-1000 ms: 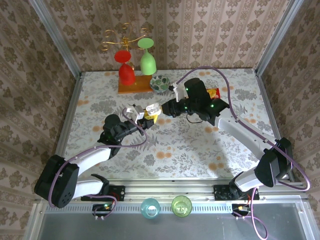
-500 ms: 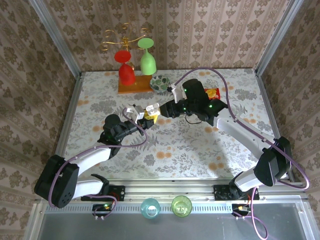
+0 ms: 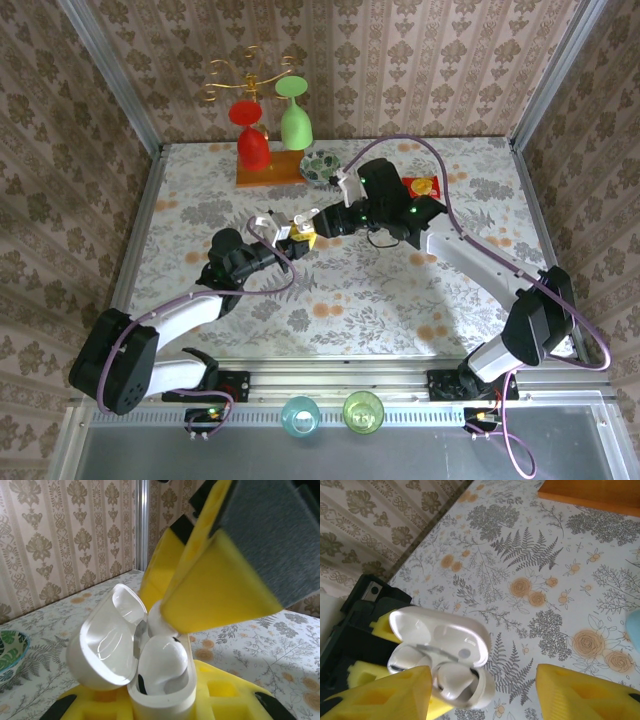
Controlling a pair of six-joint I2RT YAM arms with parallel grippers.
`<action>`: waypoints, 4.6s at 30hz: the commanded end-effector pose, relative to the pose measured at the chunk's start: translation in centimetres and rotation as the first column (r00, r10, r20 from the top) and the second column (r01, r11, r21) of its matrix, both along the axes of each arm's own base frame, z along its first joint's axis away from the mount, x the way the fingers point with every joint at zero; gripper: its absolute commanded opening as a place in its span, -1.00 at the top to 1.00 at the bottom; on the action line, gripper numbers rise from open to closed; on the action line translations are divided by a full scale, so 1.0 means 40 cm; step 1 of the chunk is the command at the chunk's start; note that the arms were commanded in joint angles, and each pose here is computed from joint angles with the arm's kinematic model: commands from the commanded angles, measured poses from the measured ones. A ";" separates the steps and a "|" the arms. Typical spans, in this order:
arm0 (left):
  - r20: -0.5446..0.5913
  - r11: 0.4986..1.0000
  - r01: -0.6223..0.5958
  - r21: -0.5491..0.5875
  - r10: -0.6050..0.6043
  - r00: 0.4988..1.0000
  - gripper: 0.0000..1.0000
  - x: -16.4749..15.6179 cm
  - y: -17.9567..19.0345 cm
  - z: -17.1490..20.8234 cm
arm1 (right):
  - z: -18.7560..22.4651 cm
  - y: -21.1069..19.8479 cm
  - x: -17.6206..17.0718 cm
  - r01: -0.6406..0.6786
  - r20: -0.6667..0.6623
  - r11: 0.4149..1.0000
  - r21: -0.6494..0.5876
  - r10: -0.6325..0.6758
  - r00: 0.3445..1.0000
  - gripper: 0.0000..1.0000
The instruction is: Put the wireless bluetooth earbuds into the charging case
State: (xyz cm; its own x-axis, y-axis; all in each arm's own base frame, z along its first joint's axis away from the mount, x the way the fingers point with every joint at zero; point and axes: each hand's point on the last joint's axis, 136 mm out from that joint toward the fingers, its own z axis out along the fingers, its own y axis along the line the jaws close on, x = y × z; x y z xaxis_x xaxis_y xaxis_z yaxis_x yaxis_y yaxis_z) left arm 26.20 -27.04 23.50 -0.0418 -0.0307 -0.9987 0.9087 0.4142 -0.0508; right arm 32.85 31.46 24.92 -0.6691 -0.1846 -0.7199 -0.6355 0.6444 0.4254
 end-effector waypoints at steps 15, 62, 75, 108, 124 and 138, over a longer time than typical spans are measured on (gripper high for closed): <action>0.139 1.000 0.014 0.015 -0.016 0.990 0.78 -0.001 -0.010 0.025 | 0.108 -0.013 -0.020 -0.001 0.097 0.996 0.091 -0.008 0.995 -0.52; 0.252 0.969 0.096 0.226 -0.153 0.956 0.77 -0.063 -0.008 -0.006 | 0.085 -0.115 0.006 0.086 -0.094 0.996 -0.002 -0.086 0.992 -0.38; 0.350 0.949 -0.025 0.315 -0.092 0.932 0.77 -0.038 -0.022 -0.008 | -0.021 -0.028 0.003 -0.022 -0.435 0.999 0.028 0.032 0.900 -0.33; 0.165 0.917 0.393 0.071 -0.399 0.902 0.77 -0.145 -0.031 0.077 | 0.082 -0.013 -0.199 -0.549 0.479 0.825 -0.130 0.537 0.694 -0.22; 0.146 0.921 0.382 0.080 -0.390 0.909 0.68 -0.135 -0.034 0.065 | 0.041 0.003 -0.180 -0.554 0.409 0.824 -0.119 0.549 0.729 0.61; 0.193 0.956 0.034 0.292 -0.094 0.977 -1.00 -0.021 0.022 -0.101 | -0.125 -0.138 0.029 0.077 0.073 0.997 0.020 -0.078 0.994 0.67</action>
State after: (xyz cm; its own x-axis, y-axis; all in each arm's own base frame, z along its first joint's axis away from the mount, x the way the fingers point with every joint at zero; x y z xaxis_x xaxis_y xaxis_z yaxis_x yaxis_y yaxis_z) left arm 24.22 -26.97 22.10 0.1462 0.1467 -0.9783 0.9492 0.2577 0.1805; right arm 30.89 27.52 20.36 -0.4725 -0.3363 -0.8147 -0.8152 0.5182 0.2589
